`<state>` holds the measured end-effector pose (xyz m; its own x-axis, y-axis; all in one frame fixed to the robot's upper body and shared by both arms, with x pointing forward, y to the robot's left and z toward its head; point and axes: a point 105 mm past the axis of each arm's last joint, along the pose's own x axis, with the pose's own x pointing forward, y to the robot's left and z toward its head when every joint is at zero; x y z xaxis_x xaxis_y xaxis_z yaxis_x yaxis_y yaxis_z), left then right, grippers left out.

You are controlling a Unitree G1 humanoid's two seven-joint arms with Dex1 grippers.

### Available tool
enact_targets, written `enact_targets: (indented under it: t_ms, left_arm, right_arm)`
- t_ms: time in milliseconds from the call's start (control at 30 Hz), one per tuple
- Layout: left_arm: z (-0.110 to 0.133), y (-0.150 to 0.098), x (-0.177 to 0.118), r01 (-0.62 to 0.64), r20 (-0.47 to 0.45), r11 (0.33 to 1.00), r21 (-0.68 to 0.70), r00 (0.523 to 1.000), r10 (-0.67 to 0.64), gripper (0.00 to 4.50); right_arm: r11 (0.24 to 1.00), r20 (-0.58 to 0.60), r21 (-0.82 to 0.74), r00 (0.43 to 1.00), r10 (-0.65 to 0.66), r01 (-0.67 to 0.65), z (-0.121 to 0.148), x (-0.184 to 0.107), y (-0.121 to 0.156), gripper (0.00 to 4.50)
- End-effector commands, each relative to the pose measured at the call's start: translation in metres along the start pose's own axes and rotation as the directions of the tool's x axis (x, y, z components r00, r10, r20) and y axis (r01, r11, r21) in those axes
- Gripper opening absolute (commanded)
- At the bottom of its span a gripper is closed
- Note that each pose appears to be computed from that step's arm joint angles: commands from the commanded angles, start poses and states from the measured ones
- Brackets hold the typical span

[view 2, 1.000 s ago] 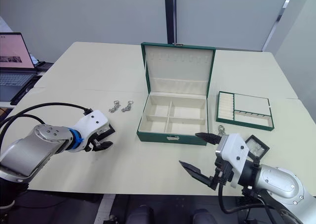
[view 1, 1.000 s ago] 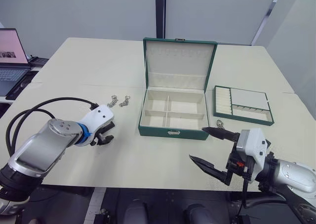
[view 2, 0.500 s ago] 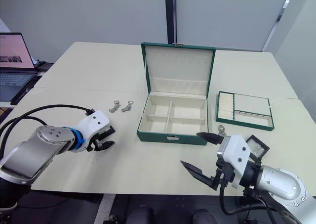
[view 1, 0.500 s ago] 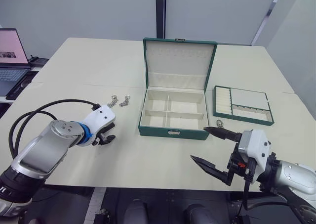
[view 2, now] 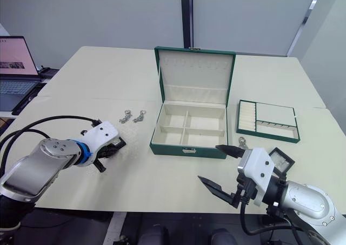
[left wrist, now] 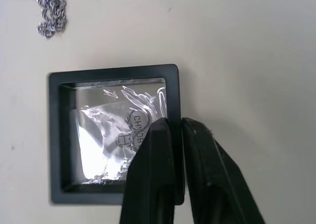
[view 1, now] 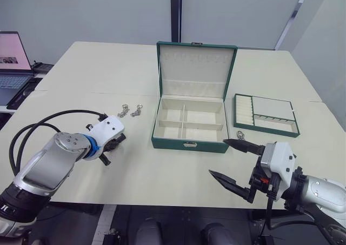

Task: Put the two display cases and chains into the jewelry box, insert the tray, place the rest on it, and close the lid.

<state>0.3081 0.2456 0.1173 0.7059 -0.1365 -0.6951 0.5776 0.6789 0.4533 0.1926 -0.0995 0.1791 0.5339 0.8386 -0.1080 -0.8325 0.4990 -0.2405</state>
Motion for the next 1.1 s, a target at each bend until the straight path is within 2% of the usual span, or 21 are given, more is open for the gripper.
enact_targets:
  t_ms: [33,300,567,800,967,1100]
  left_arm:
    - [0.002,0.005,-0.003,-0.028,0.009,1.000,-0.001,1.000,0.028,0.01]
    - [0.013,0.017,-0.019,-0.041,0.023,0.998,0.050,0.999,0.040,0.01]
    - [0.035,0.023,-0.067,0.134,-0.025,0.964,0.230,0.991,-0.132,0.01]
    - [0.081,0.012,-0.093,0.236,0.019,0.910,0.342,0.966,-0.258,0.01]
    - [0.124,-0.006,-0.090,0.298,0.091,0.856,0.423,0.926,-0.367,0.01]
    - [0.158,-0.016,-0.077,0.314,0.133,0.836,0.451,0.902,-0.411,0.01]
  right_arm:
    - [0.999,0.028,-0.048,0.999,0.017,-0.016,0.011,-0.001,0.004,4.50]
    - [0.999,0.016,-0.048,1.000,0.011,-0.010,0.009,-0.002,0.001,4.50]
    - [0.998,-0.025,-0.061,1.000,0.010,-0.012,0.004,-0.011,-0.004,4.50]
    - [0.995,-0.055,-0.095,0.998,-0.037,0.032,-0.004,-0.026,-0.016,4.50]
    - [0.992,-0.054,-0.102,0.996,-0.075,0.069,-0.007,-0.028,-0.017,4.50]
    - [0.988,-0.048,-0.097,0.991,-0.126,0.121,-0.008,-0.029,-0.022,4.50]
